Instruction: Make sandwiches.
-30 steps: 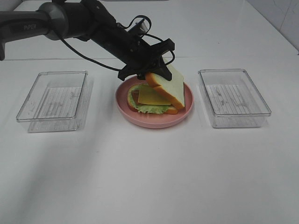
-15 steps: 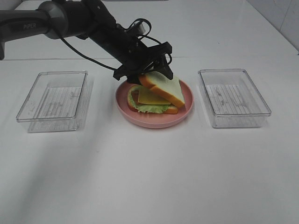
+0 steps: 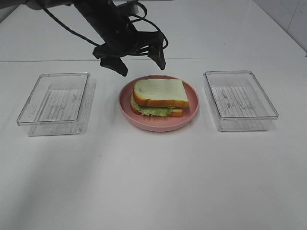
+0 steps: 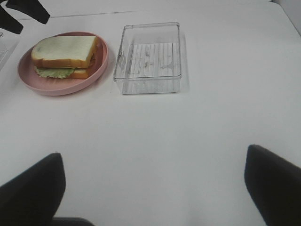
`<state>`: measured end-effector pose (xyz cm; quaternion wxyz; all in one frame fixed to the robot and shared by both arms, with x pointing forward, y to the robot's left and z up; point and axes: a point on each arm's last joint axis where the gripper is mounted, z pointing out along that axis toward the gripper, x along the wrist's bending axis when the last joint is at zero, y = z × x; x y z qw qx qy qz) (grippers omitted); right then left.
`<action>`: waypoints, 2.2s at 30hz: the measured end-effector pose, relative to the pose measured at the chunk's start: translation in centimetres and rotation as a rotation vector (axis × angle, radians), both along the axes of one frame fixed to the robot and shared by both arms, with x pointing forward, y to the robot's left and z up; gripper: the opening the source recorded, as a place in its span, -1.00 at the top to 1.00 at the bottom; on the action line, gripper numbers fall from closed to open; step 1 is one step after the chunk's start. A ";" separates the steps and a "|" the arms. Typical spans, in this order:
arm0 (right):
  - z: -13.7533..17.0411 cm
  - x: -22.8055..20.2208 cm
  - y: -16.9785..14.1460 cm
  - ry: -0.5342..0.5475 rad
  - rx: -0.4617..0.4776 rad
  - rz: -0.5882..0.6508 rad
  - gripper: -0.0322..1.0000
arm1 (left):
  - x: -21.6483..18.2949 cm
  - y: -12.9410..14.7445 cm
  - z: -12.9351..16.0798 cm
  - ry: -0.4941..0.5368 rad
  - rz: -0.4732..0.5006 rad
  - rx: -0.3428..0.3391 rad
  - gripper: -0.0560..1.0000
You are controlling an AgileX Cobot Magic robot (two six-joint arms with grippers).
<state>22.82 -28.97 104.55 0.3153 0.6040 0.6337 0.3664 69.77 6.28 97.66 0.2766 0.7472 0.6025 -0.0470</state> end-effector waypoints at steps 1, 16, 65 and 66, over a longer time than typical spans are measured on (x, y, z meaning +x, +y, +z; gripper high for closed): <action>0.0 0.0 0.0 0.000 0.000 0.000 -0.96 | -0.2 0.5 1.2 -0.015 0.015 0.033 -0.91; 0.0 0.0 0.0 0.000 0.000 0.000 -0.96 | 0.0 9.3 5.7 -0.016 0.126 0.345 -0.91; 0.0 0.0 0.0 0.000 0.000 0.000 -0.96 | -28.7 23.1 12.1 -0.262 0.349 0.318 -0.91; 0.0 0.0 0.0 0.000 0.000 0.000 -0.96 | -29.9 23.1 12.1 -0.284 0.353 0.312 -0.91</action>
